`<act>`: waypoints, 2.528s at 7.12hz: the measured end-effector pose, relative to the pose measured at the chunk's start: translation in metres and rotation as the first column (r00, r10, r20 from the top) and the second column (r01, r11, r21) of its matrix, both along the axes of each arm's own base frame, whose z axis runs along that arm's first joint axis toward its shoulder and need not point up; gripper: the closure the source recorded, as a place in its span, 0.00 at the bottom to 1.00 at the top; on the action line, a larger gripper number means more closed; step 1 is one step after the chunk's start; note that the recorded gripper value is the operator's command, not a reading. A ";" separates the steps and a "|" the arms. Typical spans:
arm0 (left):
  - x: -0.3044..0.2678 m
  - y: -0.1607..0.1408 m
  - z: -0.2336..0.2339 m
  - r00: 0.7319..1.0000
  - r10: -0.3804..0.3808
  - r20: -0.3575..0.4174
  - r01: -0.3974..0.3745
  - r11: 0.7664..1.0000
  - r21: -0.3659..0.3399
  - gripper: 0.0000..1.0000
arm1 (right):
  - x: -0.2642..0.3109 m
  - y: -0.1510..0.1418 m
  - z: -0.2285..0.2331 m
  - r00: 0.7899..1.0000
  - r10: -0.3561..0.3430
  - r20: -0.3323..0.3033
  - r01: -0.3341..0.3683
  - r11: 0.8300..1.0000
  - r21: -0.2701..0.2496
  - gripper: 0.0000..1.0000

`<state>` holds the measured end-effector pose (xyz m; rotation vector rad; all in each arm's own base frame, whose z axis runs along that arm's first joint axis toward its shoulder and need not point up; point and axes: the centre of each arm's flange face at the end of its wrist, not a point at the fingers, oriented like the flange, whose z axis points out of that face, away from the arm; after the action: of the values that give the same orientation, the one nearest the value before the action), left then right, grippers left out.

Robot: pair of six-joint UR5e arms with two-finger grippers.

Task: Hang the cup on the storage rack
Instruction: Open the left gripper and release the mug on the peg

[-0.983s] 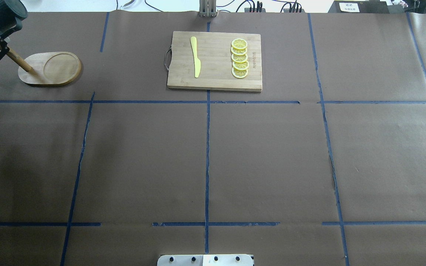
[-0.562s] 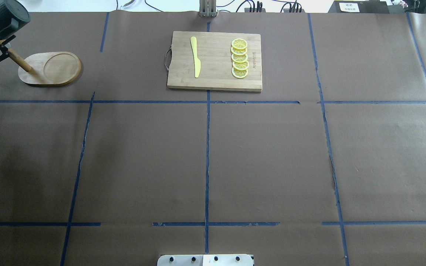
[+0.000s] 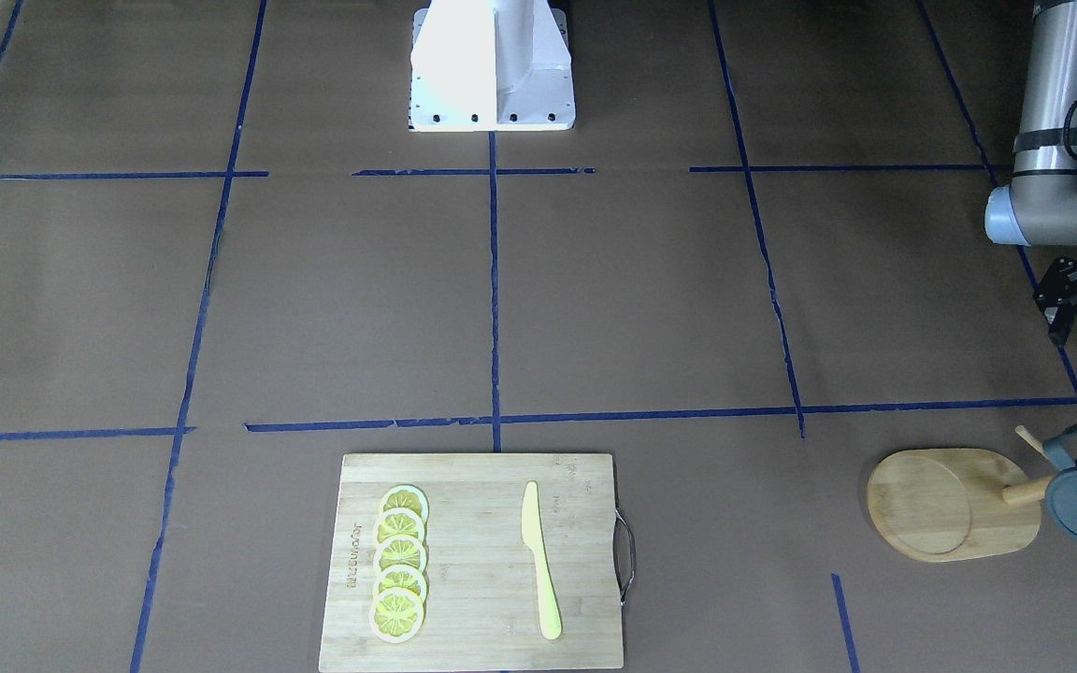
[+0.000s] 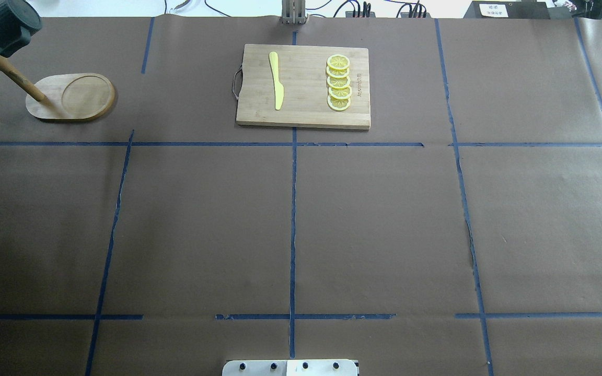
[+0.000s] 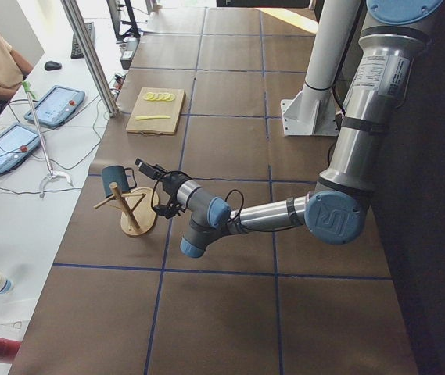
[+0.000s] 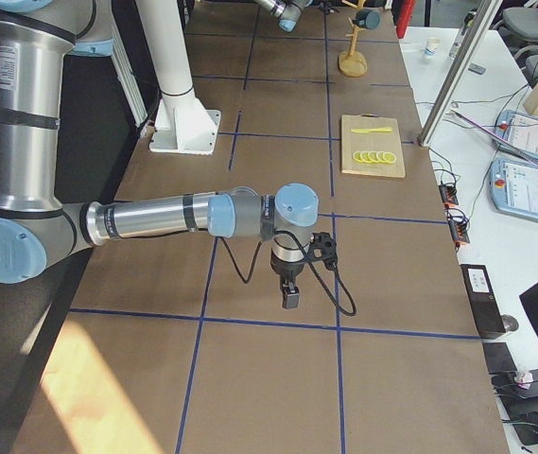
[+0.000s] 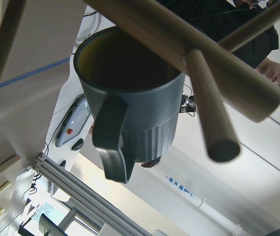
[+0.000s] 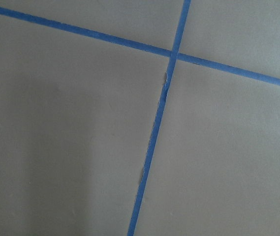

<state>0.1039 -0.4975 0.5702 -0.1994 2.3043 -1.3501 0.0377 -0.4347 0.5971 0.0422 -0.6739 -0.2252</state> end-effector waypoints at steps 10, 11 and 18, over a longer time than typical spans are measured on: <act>-0.105 0.001 0.035 -0.024 -0.611 0.791 -0.510 0.688 0.516 0.00 | 0.000 0.005 0.012 1.000 0.001 -0.001 -0.001 1.000 -0.028 0.00; -0.119 -0.006 0.046 -0.163 -0.653 0.740 -0.579 0.670 0.464 0.00 | 0.000 0.005 0.013 1.000 0.001 -0.001 -0.001 1.000 -0.028 0.00; -0.179 -0.047 0.116 -0.609 -0.450 0.653 -0.762 0.561 -0.325 0.00 | 0.000 0.006 0.013 1.000 -0.003 0.000 0.003 1.000 -0.027 0.00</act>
<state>-0.0747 -0.5447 0.6864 0.4601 0.3596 0.3710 0.0378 -0.4290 0.6105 0.0151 -0.6765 -0.2191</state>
